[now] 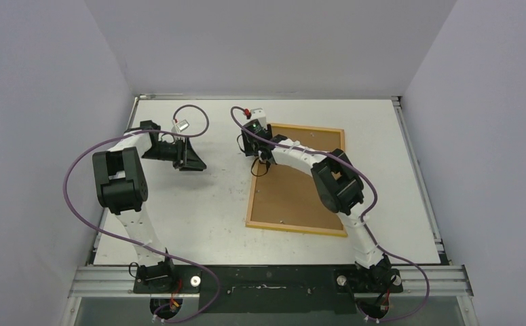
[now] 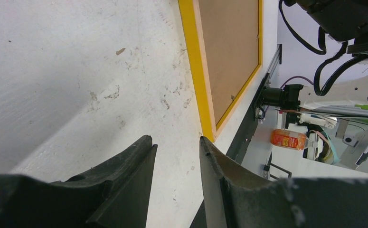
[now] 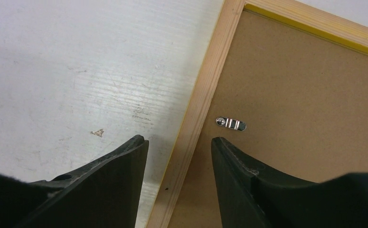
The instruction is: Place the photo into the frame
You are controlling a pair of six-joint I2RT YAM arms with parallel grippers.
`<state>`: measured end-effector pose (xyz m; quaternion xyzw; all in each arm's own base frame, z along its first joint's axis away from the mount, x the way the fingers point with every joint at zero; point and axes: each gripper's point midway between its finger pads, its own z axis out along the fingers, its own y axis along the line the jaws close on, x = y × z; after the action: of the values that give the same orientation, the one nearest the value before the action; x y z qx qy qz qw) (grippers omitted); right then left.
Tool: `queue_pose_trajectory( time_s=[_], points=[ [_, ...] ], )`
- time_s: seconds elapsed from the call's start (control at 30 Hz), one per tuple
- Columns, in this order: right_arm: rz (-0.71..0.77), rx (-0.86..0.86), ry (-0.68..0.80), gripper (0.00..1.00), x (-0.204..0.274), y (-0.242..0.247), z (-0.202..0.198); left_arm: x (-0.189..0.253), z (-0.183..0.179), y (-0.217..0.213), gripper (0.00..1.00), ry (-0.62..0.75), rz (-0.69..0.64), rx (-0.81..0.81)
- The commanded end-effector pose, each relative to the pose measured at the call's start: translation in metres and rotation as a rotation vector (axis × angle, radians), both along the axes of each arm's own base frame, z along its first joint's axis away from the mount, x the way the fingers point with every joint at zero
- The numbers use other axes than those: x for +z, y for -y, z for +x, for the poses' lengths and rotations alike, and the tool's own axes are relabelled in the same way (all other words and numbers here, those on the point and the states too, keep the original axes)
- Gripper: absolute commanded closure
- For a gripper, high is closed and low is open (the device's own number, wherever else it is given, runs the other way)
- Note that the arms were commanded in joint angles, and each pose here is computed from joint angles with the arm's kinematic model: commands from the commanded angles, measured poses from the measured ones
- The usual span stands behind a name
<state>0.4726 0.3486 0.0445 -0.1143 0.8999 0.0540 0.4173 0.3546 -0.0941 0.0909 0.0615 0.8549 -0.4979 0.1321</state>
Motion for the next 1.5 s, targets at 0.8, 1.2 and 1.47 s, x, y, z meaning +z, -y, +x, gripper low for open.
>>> queue_pose_trajectory(
  time_s=[0.8, 1.2, 1.47],
  points=[
    [-0.014, 0.202, 0.021, 0.76, -0.005, -0.037, -0.029, 0.027, 0.003, -0.005, 0.64, 0.072, 0.010, -0.006],
    [-0.026, 0.862, -0.025, 0.80, 0.013, -0.079, -0.185, 0.018, 0.025, -0.029, 0.65, 0.105, 0.116, 0.091],
    [-0.183, 1.078, -0.028, 0.72, 0.011, -0.080, -0.239, 0.001, 0.027, -0.025, 0.65, 0.101, 0.171, 0.087]
  ],
)
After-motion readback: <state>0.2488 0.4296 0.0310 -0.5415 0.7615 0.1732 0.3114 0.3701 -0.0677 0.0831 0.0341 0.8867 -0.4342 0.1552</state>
